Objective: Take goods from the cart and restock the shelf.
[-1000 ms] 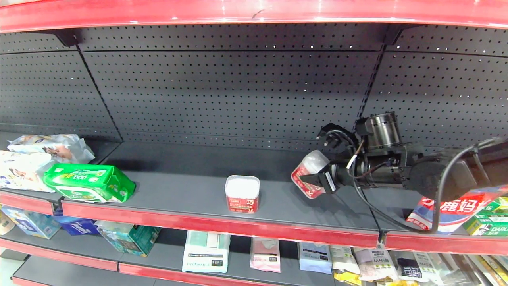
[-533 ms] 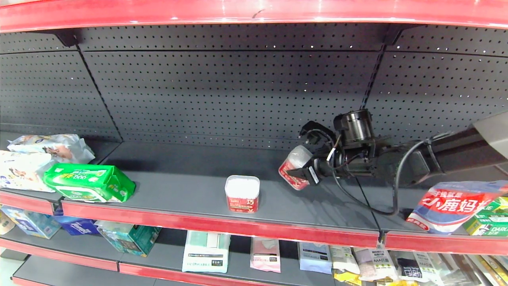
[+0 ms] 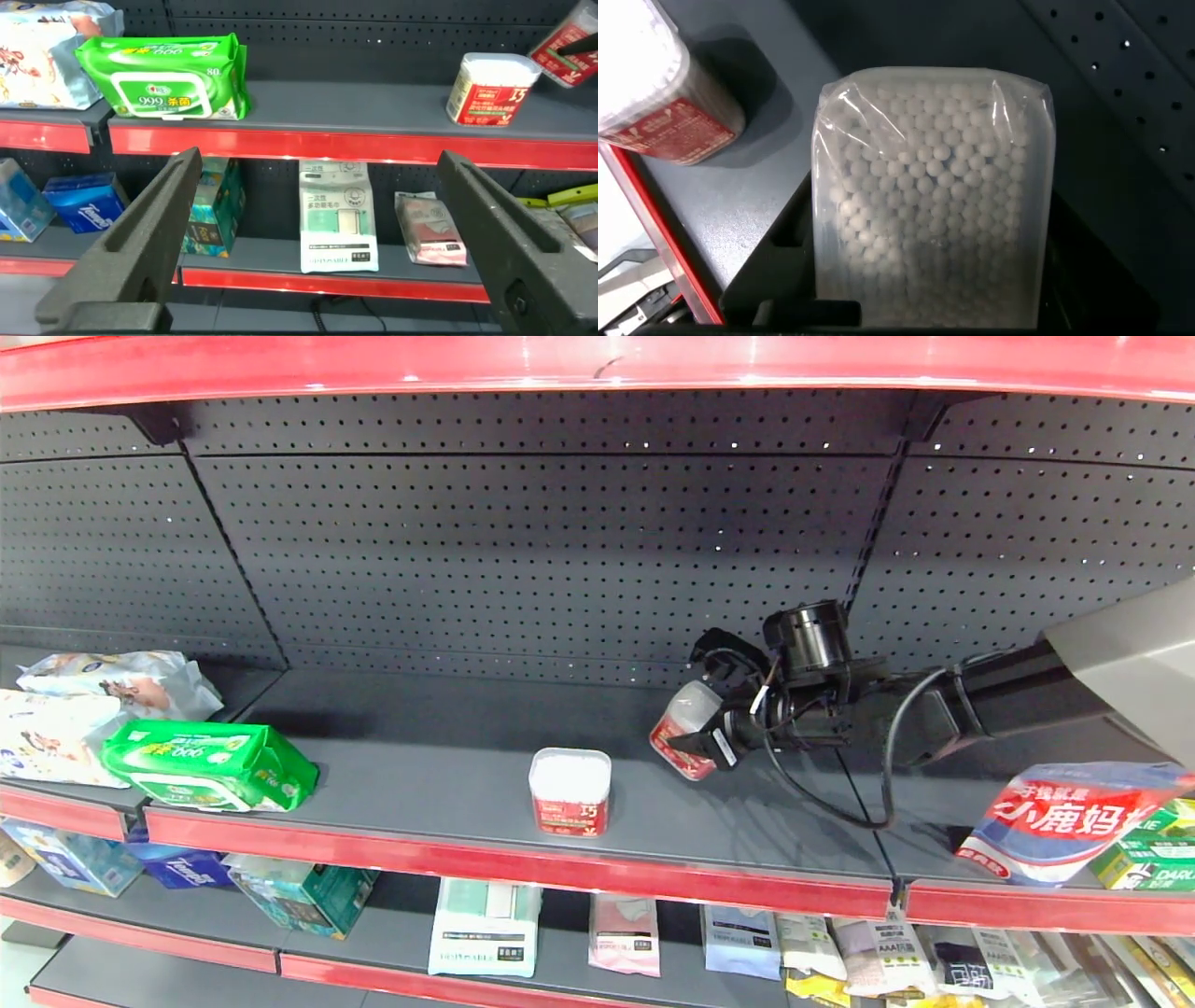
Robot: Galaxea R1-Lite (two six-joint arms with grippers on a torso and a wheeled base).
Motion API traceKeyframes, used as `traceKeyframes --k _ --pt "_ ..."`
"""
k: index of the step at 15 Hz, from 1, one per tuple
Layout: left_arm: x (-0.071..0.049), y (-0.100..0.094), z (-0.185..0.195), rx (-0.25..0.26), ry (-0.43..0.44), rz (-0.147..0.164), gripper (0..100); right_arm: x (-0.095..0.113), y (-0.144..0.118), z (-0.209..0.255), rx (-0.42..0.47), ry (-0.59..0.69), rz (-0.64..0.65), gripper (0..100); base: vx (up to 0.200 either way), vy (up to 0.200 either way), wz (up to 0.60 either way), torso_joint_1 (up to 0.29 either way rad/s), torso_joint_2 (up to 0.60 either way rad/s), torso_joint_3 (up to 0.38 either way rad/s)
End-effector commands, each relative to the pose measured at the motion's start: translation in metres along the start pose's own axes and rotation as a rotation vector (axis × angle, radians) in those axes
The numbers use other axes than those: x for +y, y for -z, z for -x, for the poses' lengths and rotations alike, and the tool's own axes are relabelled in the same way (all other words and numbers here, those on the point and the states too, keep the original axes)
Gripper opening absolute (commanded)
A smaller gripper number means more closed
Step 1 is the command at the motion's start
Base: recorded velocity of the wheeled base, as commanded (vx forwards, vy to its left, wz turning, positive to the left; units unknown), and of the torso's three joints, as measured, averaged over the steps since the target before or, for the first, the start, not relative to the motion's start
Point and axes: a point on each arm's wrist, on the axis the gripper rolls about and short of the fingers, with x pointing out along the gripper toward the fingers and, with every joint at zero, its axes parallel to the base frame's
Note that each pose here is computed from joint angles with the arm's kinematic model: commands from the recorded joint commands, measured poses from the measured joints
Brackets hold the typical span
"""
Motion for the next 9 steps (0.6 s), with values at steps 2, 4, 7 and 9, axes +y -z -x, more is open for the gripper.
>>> traceKeyframes --k 2,4,7,9 --pt "0.0 0.0 0.0 0.0 0.0 0.0 100 0.0 0.0 0.0 0.001 0.001 0.001 0 0.0 0.0 0.0 0.0 0.0 0.0" --pt "0.0 0.0 0.0 0.0 0.0 0.0 100 -0.003 0.004 0.002 0.01 0.007 -0.005 0 0.0 0.0 0.0 0.0 0.0 0.0" --pt "0.0 0.0 0.0 0.0 0.0 0.0 100 -0.005 0.008 0.007 0.019 0.016 -0.014 0 0.0 0.0 0.0 0.0 0.0 0.0" --pt "0.0 0.0 0.0 0.0 0.0 0.0 100 -0.008 0.006 0.01 0.009 0.03 -0.016 0 0.0 0.0 0.0 0.0 0.0 0.0"
